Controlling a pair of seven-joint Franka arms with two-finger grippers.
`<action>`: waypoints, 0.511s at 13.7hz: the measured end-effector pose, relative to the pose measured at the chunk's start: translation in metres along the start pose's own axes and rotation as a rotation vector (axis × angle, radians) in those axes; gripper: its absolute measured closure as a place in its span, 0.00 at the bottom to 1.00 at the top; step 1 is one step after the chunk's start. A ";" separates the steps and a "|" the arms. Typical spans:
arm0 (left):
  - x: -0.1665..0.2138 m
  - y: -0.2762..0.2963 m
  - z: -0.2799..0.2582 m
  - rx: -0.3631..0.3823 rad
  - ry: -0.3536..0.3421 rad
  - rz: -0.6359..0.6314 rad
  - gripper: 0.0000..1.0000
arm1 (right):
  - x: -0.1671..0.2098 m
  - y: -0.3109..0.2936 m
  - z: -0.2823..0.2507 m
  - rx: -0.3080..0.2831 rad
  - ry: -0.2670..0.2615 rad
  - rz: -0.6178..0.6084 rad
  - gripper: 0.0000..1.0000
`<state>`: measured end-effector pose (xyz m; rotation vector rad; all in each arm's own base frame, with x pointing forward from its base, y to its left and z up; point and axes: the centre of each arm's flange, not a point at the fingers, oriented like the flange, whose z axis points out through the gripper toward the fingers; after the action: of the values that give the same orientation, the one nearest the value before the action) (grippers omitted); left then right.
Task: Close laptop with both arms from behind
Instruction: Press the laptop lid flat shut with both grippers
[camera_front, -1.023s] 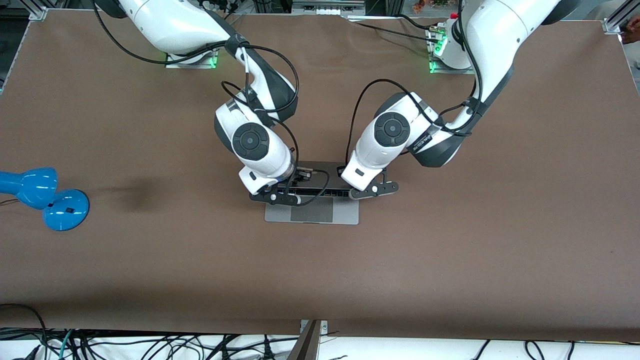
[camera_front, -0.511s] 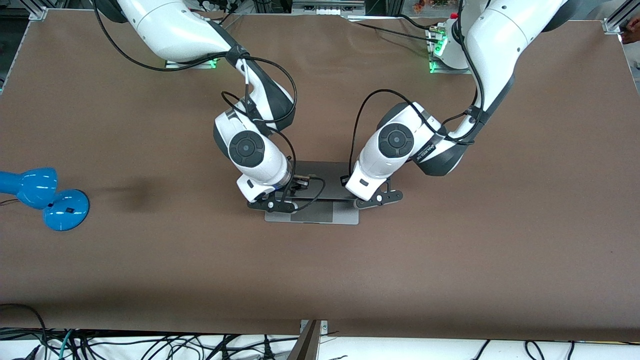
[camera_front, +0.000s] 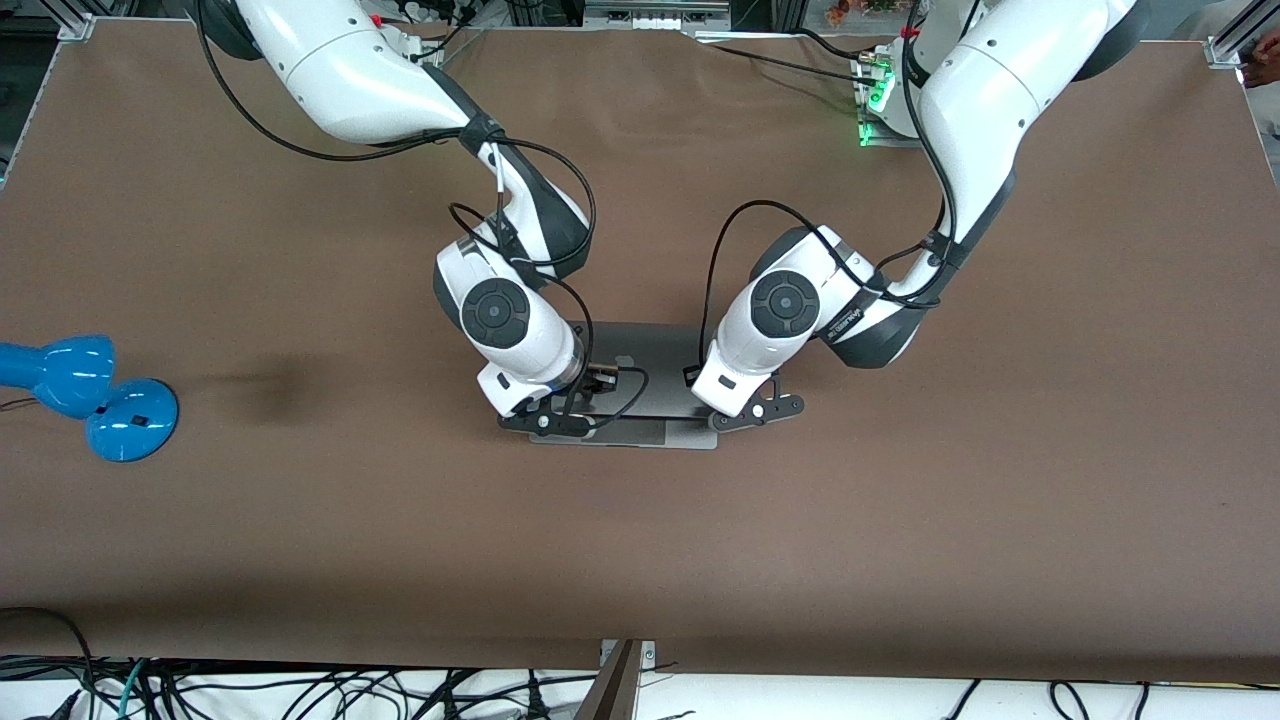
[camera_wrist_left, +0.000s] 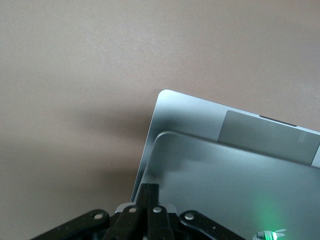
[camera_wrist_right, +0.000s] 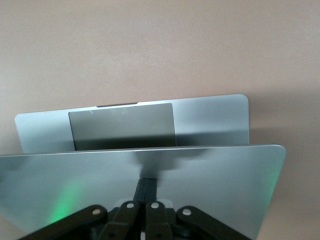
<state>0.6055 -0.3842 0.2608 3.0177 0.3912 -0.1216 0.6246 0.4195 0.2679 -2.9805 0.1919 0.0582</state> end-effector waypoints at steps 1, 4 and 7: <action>0.001 0.001 0.001 -0.002 0.000 -0.001 0.99 | 0.002 0.002 0.006 -0.001 0.009 -0.002 0.99; 0.004 0.006 0.004 -0.011 -0.002 -0.016 0.99 | 0.006 0.006 0.024 -0.004 0.019 -0.004 0.99; 0.010 0.009 0.014 -0.019 -0.011 -0.039 0.99 | 0.008 0.008 0.034 0.000 0.028 -0.013 0.99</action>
<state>0.6164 -0.3919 0.2463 2.9909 0.4477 -0.1362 0.6307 0.4155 0.2324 -2.9839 0.1765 0.0155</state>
